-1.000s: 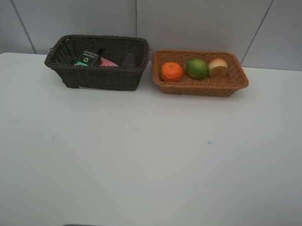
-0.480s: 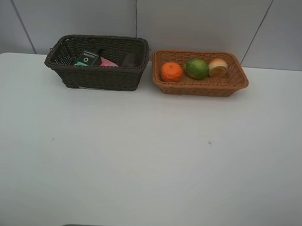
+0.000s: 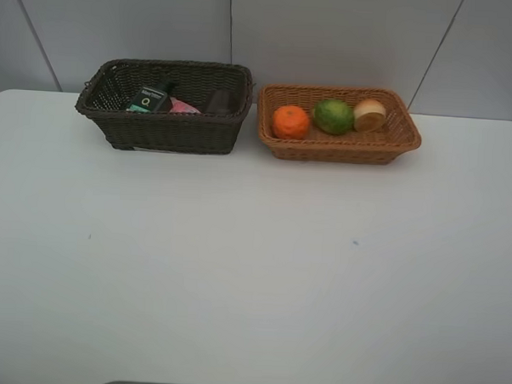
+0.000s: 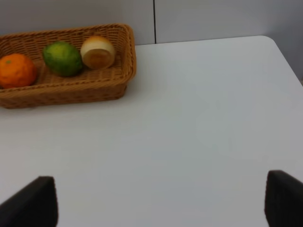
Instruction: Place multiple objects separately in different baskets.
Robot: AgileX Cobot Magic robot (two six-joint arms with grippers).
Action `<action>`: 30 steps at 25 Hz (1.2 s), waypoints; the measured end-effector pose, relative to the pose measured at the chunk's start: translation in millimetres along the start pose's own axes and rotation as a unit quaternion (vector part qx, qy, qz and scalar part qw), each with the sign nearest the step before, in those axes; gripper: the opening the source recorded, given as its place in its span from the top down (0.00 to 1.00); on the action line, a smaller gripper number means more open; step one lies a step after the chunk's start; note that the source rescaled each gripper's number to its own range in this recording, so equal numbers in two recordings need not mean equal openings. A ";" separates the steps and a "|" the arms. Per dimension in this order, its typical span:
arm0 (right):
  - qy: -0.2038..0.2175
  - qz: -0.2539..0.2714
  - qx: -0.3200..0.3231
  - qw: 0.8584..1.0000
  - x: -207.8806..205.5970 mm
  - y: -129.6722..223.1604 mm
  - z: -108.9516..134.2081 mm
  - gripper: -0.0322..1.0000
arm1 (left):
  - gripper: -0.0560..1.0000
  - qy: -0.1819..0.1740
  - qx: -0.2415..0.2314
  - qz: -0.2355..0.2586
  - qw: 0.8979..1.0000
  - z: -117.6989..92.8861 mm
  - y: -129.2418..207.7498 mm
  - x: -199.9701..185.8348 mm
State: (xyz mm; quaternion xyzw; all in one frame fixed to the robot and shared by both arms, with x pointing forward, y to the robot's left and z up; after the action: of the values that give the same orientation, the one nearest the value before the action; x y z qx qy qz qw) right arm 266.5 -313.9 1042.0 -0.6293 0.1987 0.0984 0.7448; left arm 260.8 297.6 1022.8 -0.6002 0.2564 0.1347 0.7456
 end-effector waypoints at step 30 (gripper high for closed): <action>0.000 0.000 0.000 1.000 0.0 0.0 0.0 0.07 | 0.05 -0.054 -0.036 0.008 0.998 2.7 0.2 -0.3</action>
State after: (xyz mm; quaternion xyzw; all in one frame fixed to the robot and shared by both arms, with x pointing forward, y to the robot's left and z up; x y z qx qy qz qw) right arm 266.5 -313.9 1042.0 -0.6293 0.1987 0.0984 0.7448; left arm 261.0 300.3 1023.1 -0.6166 0.2156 0.1816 0.7351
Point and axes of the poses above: a point on each arm's last joint axis where the gripper is mounted, x pointing out along that axis toward the gripper, z along the wrist's bending axis when the last joint is at zero, y = z × x, the point moved 4 cm from there along x, pointing out along that axis toward the gripper, and after that the axes turned 10 degrees about x, right-handed, at the moved point
